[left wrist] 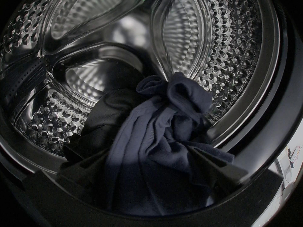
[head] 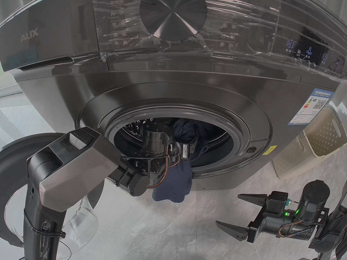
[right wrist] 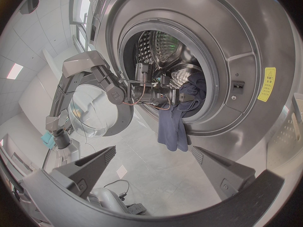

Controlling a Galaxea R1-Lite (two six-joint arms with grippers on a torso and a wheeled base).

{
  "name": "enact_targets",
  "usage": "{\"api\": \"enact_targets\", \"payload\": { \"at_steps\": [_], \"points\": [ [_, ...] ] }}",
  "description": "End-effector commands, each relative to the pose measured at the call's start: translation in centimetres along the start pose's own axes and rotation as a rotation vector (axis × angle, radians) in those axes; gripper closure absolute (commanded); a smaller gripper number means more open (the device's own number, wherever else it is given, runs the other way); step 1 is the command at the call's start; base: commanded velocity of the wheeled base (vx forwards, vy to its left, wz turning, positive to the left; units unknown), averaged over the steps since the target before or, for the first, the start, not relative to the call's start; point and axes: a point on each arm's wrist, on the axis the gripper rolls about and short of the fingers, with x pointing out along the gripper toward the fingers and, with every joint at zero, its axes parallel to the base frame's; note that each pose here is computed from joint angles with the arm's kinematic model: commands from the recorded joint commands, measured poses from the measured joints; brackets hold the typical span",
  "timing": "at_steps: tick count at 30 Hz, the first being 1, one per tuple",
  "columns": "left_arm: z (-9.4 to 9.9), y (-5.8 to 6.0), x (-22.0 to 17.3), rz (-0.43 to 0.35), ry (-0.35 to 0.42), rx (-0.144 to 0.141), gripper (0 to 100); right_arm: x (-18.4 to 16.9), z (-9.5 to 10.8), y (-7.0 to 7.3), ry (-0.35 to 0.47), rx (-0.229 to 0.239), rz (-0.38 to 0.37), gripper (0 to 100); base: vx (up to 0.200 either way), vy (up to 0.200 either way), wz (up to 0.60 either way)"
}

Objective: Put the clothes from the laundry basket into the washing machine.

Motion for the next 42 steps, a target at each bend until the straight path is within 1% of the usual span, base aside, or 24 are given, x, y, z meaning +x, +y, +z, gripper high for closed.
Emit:
{"api": "enact_targets", "payload": {
  "at_steps": [1,5,7,9,10,11,12,13,14,16,18,21,25,26,29,31,32,35,37,39,41,42],
  "points": [
    [-0.2,0.5,0.3,0.012,0.006,0.000,100,-0.2,-0.4,0.0,0.021,0.002,-0.001,0,0.000,0.000,0.00],
    [0.3,0.5,1.0,0.011,-0.020,-0.007,100,-0.1,-0.5,0.0,0.029,0.003,-0.001,0,0.000,0.000,0.00],
    [1.0,0.6,1.9,0.019,-0.068,-0.024,100,-0.1,-0.5,0.1,0.028,0.002,0.005,0,0.000,0.000,0.00],
    [1.5,0.8,2.5,0.023,-0.104,-0.045,100,-0.1,-0.5,0.1,0.025,0.002,0.005,0,0.000,0.000,0.00],
    [2.2,1.0,2.9,0.028,-0.134,-0.069,100,-0.1,-0.5,0.1,0.023,0.001,0.003,0,0.000,0.000,0.00],
    [2.8,1.0,3.1,0.032,-0.161,-0.085,100,-0.1,-0.4,0.1,0.022,0.002,0.005,0,0.000,0.000,0.00],
    [2.8,1.0,3.2,0.033,-0.165,-0.089,100,-0.1,-0.4,0.1,0.022,0.001,0.004,0,0.000,0.000,0.00],
    [3.9,1.0,3.7,0.038,-0.225,-0.117,100,-0.1,-0.4,0.1,0.022,0.002,0.004,0,0.000,0.000,0.00],
    [4.4,1.1,3.9,0.042,-0.253,-0.128,100,0.0,-0.4,0.1,0.020,0.002,0.004,0,0.000,0.000,0.00],
    [5.6,1.4,4.3,0.055,-0.312,-0.139,100,0.0,-0.4,0.1,0.020,0.002,0.005,0,0.000,0.000,0.00],
    [6.0,1.4,4.3,0.052,-0.333,-0.142,100,0.0,-0.4,0.1,0.019,0.002,0.004,0,0.000,0.000,0.00],
    [6.1,1.2,4.0,0.046,-0.342,-0.143,100,-0.1,-0.4,0.1,0.017,0.002,0.004,0,0.000,0.000,0.00],
    [5.8,0.8,3.8,0.042,-0.326,-0.140,100,-0.1,-0.4,0.1,0.017,0.002,0.004,0,0.000,0.000,0.00],
    [5.5,0.5,3.4,0.036,-0.309,-0.140,0,0.0,-0.3,0.1,0.016,0.002,0.004,0,0.000,0.000,0.00],
    [5.6,-0.1,2.1,0.028,-0.266,-0.130,0,0.0,-0.3,0.1,0.016,0.002,0.004,0,0.000,0.000,0.00],
    [5.7,-0.3,1.7,0.025,-0.259,-0.127,0,0.0,-0.3,0.1,0.016,0.002,0.004,0,0.000,0.000,0.00],
    [5.6,-0.8,0.1,0.012,-0.198,-0.114,0,0.0,-0.3,0.1,0.016,0.002,0.004,0,0.000,0.000,0.00],
    [4.4,-1.2,-2.0,-0.016,-0.072,-0.088,0,0.0,-0.3,0.1,0.011,0.001,0.004,0,0.000,0.000,0.00],
    [3.8,-1.3,-3.0,-0.025,-0.025,-0.080,0,0.0,-0.2,0.1,0.005,0.001,0.005,0,0.000,0.000,0.00],
    [3.0,-1.8,-3.6,-0.029,0.009,-0.072,0,-0.1,-0.1,0.1,0.000,-0.001,0.004,0,0.000,0.000,0.00],
    [2.4,-1.8,-4.3,-0.026,0.045,-0.064,0,-0.1,-0.1,0.1,0.002,-0.001,0.004,0,0.000,0.000,0.00],
    [2.3,-1.8,-4.4,-0.025,0.048,-0.064,0,-0.1,-0.1,0.1,0.002,-0.001,0.004,0,0.000,0.000,0.00]
  ]
}}
